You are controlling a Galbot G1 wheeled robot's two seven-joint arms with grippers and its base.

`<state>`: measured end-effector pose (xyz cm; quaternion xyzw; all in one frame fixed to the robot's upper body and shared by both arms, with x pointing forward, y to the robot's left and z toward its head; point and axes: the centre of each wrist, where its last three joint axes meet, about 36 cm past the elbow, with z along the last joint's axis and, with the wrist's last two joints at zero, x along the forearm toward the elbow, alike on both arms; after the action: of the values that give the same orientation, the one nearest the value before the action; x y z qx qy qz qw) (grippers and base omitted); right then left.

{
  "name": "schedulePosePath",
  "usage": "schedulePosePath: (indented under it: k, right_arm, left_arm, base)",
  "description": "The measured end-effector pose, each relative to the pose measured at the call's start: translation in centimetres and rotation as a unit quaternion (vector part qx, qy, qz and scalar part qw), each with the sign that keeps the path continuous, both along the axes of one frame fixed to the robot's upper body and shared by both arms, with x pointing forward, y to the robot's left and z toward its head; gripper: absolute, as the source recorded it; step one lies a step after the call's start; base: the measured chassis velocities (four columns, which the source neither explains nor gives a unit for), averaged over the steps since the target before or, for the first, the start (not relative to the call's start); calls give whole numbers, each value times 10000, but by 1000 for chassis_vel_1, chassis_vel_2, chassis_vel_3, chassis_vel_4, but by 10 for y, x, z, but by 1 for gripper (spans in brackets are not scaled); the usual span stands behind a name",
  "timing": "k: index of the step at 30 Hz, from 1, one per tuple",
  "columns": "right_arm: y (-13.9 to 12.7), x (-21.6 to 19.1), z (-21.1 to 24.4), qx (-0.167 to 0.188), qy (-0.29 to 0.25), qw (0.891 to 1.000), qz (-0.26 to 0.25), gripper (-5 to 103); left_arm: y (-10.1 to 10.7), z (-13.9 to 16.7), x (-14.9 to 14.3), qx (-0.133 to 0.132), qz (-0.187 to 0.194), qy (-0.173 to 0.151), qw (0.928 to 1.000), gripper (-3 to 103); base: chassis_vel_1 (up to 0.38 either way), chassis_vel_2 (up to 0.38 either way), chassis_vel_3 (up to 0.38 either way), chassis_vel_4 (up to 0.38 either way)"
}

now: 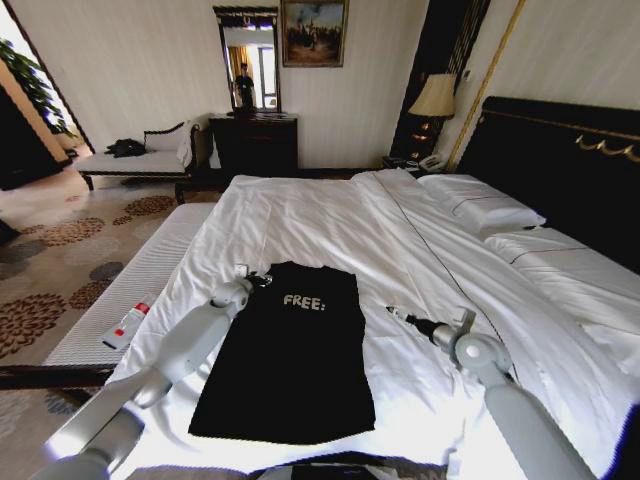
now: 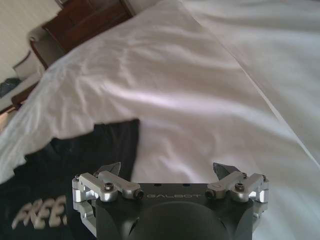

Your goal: Fold the clothes on the bed.

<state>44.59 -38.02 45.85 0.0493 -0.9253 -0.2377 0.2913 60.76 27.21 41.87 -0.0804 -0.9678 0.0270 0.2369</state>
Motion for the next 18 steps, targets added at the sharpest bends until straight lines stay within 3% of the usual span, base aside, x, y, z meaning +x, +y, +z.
schedulePosePath:
  k: [2, 3, 7, 12, 18]
  right_arm:
    - [-3, 17, 4, 38, -35, 10000, 49, 100]
    - [-3, 17, 4, 38, -35, 10000, 49, 100]
    - [-7, 50, 9, 216, 0, 9997, 120, 100]
    - [-6, 77, 13, 190, 58, 9997, 142, 100]
    - [-4, 99, 18, 168, 58, 9998, 118, 100]
  left_arm:
    - [7, 2, 4, -255, 135, 25, 9996, 94]
    - [7, 2, 4, -255, 135, 25, 9996, 94]
    - [13, 6, 25, -950, 354, 130, 9948, 100]
    - [15, 3, 53, -1245, 460, 227, 9909, 100]
    - [5, -10, 74, -1395, 455, 426, 9883, 101]
  base:
    - [0, 0, 0, 0]
    - [0, 0, 0, 0]
    - [0, 0, 0, 0]
    - [0, 0, 0, 0]
    - [0, 0, 0, 0]
